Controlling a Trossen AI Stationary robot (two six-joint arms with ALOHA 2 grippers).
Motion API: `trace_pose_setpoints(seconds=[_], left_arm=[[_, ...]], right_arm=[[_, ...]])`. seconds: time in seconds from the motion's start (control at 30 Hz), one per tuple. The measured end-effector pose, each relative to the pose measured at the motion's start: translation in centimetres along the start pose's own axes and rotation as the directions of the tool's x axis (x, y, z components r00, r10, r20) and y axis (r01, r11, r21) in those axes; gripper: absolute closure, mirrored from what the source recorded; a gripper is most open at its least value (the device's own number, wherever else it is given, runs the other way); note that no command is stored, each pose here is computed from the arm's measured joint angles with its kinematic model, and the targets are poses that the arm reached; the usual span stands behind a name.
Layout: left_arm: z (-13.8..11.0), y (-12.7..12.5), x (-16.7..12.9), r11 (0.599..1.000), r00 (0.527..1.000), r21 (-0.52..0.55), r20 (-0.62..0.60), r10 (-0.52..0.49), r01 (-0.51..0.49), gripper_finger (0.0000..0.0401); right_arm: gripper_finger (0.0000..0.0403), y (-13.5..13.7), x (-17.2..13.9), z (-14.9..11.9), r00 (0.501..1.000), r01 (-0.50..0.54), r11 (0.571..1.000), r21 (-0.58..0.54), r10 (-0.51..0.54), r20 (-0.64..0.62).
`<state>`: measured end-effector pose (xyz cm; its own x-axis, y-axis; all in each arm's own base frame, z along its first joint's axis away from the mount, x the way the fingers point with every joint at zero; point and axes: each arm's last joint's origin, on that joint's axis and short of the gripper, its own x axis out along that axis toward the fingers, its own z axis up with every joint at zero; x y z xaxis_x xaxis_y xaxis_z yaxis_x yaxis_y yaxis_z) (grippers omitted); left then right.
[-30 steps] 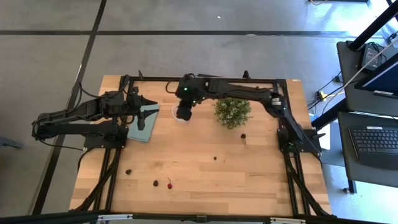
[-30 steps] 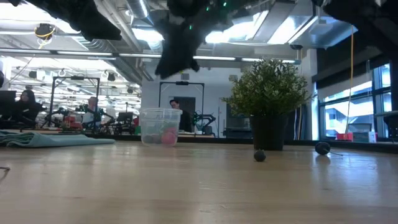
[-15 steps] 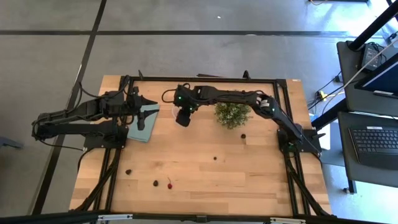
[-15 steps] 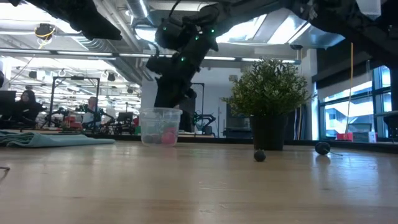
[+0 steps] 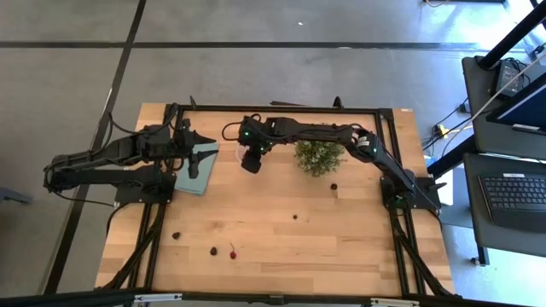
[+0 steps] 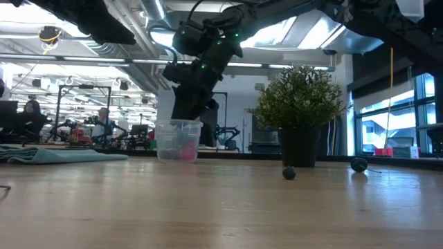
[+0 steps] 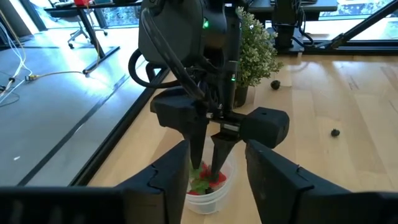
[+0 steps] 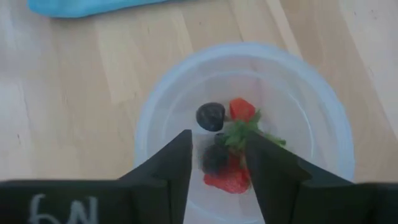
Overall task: Pick and placing Produce into tupperware
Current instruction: Put the black cherry into the transparent container
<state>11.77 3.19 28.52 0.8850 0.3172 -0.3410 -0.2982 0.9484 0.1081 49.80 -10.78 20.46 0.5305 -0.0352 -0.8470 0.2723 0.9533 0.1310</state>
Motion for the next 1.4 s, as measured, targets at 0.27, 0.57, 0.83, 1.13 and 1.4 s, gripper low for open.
trace_pose_setpoints(seconds=[0.27, 0.57, 0.83, 1.13, 1.4], left_arm=[[0.0, 0.0, 0.0, 1.0, 1.0, -0.001, 0.0, 0.0, 0.0, 0.0259], [0.0, 0.0, 0.0, 1.0, 1.0, -0.001, 0.0, 0.0, 0.0, 0.0249], [0.1, 0.0, 0.0, 1.0, 1.0, -0.011, 0.005, 0.0, 0.0, 0.0259], [0.1, 0.0, 0.0, 1.0, 1.0, -0.026, 0.005, 0.0, 0.0, 0.0252], [0.0, 0.0, 0.0, 1.0, 1.0, -0.028, 0.004, 0.0, 0.0, 0.0251]], right_arm=[[0.0188, -0.1, -0.1, 0.0, 1.0, 0.001, 1.0, 0.003, -0.001, 0.001], [0.0162, 0.8, -7.7, 4.3, 0.986, -0.008, 0.999, -0.041, 0.015, 0.163], [0.0166, 1.9, -16.8, 3.0, 0.936, 0.156, 0.987, -0.023, -0.14, 0.324], [0.0166, 5.1, -21.6, -4.8, 0.9, 0.299, 0.947, 0.121, -0.322, 0.293], [0.0166, 7.5, -22.4, -15.5, 0.859, 0.317, 0.914, 0.253, -0.389, 0.333]])
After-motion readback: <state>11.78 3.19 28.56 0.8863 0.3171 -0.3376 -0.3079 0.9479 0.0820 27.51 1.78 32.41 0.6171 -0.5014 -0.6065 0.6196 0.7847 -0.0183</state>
